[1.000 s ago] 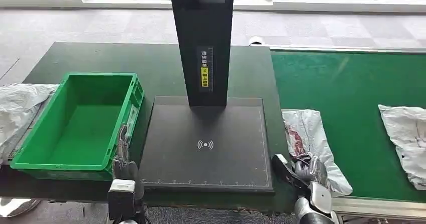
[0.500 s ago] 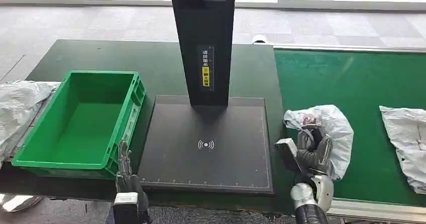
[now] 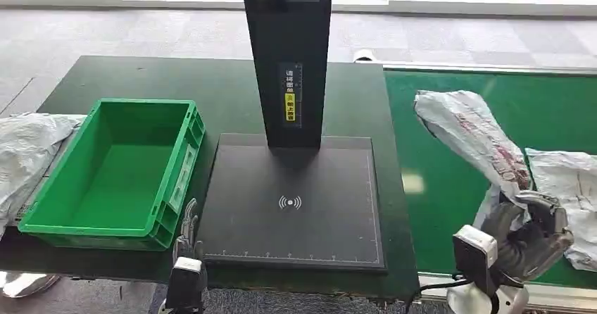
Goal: Moved the parcel from conveyor to table for the left to box.
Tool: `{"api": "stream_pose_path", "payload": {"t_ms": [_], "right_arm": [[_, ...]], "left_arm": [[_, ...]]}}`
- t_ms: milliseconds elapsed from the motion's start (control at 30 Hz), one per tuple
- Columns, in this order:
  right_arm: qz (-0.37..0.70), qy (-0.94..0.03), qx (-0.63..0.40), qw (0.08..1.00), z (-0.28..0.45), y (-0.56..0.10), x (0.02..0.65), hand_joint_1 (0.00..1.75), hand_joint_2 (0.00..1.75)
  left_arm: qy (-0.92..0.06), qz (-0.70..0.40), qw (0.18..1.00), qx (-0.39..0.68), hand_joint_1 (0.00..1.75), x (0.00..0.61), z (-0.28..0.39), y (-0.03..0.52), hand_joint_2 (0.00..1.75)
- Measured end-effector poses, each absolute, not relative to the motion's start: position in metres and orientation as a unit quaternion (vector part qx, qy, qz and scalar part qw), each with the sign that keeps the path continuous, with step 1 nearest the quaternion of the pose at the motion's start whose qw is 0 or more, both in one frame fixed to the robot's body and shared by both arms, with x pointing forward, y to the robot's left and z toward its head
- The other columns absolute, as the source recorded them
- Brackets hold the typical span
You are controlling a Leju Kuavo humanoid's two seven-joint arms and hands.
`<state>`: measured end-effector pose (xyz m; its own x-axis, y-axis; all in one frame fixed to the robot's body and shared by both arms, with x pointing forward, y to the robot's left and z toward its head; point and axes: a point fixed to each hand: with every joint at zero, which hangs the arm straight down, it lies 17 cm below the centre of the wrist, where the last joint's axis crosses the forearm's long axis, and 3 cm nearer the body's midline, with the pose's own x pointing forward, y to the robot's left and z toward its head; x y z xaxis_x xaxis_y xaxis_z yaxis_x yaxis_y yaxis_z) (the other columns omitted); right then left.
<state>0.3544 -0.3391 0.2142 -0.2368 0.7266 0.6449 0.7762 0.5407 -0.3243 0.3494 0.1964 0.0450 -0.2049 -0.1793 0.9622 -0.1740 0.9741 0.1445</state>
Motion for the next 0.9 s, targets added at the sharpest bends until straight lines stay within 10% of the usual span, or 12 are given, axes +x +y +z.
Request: {"api": "stream_pose_path", "payload": {"t_ms": [533,900], "right_arm": [[-0.006,-0.808,-0.466,0.360,0.237,-0.310,0.350,1.75,1.75],[0.137,-0.819,-0.208,0.518,0.100,-0.111,0.403,1.75,1.75]], "left_arm": [[-0.782,-0.032,0.616,0.092,0.00,0.364,0.045,0.185,0.00],[-0.808,-0.025,0.587,0.036,0.00,0.380,0.085,0.114,0.00]]}}
